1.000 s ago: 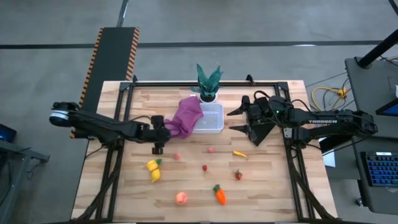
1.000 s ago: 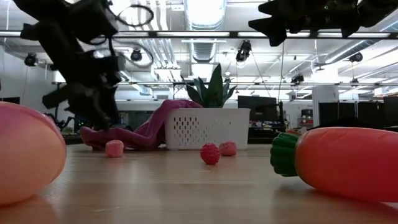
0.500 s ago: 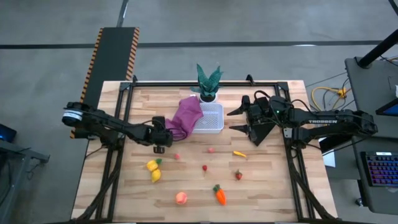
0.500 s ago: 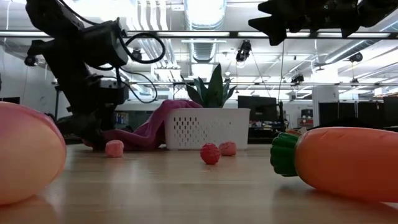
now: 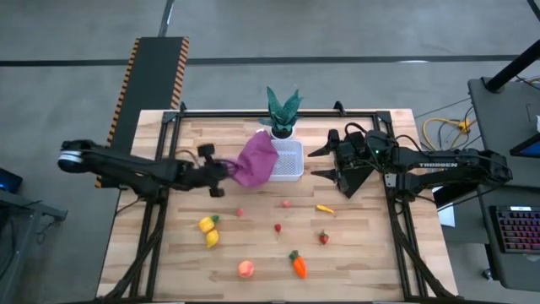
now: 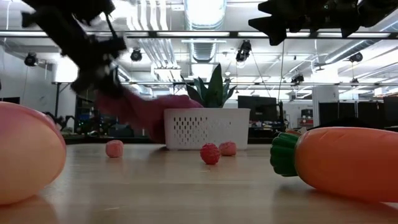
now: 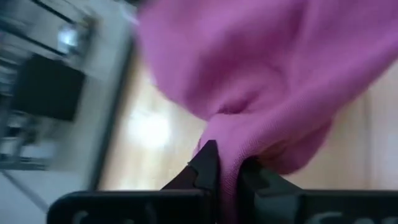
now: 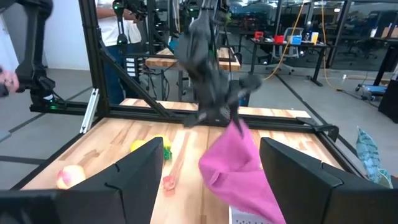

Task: Build produce basket
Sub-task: Remove the purple towel from the white basket

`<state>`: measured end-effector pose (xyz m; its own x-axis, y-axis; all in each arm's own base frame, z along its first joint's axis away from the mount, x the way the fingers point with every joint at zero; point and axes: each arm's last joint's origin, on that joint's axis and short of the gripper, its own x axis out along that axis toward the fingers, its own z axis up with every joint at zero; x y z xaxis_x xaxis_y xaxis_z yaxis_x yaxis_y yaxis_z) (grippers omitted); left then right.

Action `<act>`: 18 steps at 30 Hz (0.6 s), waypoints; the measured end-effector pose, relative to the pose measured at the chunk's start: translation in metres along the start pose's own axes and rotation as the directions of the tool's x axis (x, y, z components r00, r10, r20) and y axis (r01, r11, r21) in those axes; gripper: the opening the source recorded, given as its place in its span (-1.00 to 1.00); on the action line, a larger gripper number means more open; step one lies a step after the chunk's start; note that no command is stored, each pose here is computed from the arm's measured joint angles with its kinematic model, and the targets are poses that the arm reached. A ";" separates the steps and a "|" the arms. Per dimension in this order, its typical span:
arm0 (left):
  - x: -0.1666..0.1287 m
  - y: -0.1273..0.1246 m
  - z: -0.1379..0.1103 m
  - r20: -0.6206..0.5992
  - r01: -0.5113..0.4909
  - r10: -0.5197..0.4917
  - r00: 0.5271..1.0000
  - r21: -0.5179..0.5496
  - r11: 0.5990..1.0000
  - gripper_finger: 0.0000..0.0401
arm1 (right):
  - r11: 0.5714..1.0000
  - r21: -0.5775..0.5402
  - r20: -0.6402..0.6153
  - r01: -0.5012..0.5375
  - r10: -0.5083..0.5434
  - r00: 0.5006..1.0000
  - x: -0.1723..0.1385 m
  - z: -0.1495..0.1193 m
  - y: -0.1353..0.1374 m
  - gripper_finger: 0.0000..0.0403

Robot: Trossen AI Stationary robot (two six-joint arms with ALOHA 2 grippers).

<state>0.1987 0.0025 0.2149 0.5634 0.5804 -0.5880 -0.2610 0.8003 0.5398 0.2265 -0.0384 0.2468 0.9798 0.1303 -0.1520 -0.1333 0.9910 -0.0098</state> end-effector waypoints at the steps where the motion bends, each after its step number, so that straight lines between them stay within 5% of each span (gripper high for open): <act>1: -0.008 0.007 0.002 0.031 -0.038 0.039 0.999 -0.025 0.999 -0.99 | 1.000 0.000 0.001 0.001 -0.001 1.000 0.000 0.000 0.000 0.28; 10: -0.074 0.069 0.006 0.184 -0.363 0.401 0.898 -0.207 0.908 -1.00 | 1.000 0.000 0.000 0.001 -0.001 1.000 0.000 0.000 0.000 0.28; 18: -0.119 0.108 0.016 0.217 -0.520 0.593 0.775 -0.313 0.795 -1.00 | 1.000 0.000 0.000 0.002 -0.002 1.000 0.000 0.000 0.000 0.28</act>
<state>0.1164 0.0178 0.3527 0.4524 0.8918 -0.0051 -0.7460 0.3815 0.5459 0.2265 -0.0384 0.2468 0.9800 0.1285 -0.1518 -0.1315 0.9913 -0.0101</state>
